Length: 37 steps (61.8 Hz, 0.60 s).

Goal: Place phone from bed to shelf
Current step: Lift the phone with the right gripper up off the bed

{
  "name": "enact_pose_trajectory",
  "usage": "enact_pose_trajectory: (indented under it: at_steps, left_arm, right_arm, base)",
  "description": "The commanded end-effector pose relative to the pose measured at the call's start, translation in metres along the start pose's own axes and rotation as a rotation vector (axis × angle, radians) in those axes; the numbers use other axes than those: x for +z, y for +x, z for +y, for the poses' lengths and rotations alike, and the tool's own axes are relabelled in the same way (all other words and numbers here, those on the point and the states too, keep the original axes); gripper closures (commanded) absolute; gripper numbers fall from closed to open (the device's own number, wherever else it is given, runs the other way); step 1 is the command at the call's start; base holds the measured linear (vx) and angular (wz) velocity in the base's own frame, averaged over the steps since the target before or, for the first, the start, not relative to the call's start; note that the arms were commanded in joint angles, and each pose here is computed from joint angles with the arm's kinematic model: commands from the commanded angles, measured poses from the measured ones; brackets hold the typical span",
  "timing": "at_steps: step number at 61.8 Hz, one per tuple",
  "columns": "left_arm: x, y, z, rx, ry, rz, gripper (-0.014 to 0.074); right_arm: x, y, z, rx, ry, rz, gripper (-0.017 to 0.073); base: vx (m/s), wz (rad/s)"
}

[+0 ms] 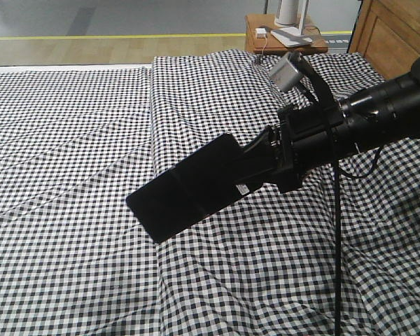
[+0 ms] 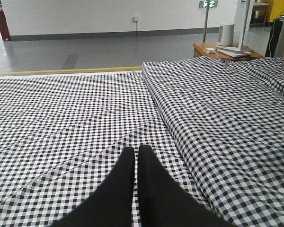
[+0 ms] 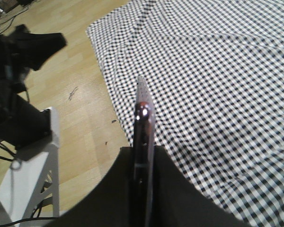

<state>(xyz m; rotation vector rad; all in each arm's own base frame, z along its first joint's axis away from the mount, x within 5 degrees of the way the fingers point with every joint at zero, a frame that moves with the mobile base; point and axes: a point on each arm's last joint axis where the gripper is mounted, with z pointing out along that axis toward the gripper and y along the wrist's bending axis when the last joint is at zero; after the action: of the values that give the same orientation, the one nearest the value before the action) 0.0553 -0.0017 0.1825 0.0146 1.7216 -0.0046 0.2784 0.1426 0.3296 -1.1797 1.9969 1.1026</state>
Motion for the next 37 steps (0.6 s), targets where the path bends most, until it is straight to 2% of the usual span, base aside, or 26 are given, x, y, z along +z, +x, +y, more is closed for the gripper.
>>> enact_pose_trajectory:
  at_steps: [1, 13, 20, 37]
  left_arm:
    - [-0.001, -0.006, 0.001, -0.009, -0.005, -0.072, 0.0593]
    - [-0.001, -0.006, 0.001, -0.009, -0.005, -0.072, 0.0593]
    - [-0.001, -0.006, 0.001, -0.009, -0.005, -0.072, 0.0593]
    - [-0.001, -0.006, 0.001, -0.009, -0.005, -0.072, 0.0593]
  right_arm:
    - [-0.013, -0.018, 0.039, -0.060, -0.099, -0.070, 0.0564]
    - [-0.022, -0.025, 0.068, -0.128, -0.108, -0.090, 0.0564]
    - [-0.029, -0.027, 0.079, -0.125, -0.101, -0.104, 0.0564]
    - [-0.037, -0.029, 0.090, -0.153, -0.091, -0.122, 0.0564]
  base:
    - [0.00, 0.00]
    - [0.00, 0.00]
    - [0.00, 0.00]
    - [0.00, 0.00]
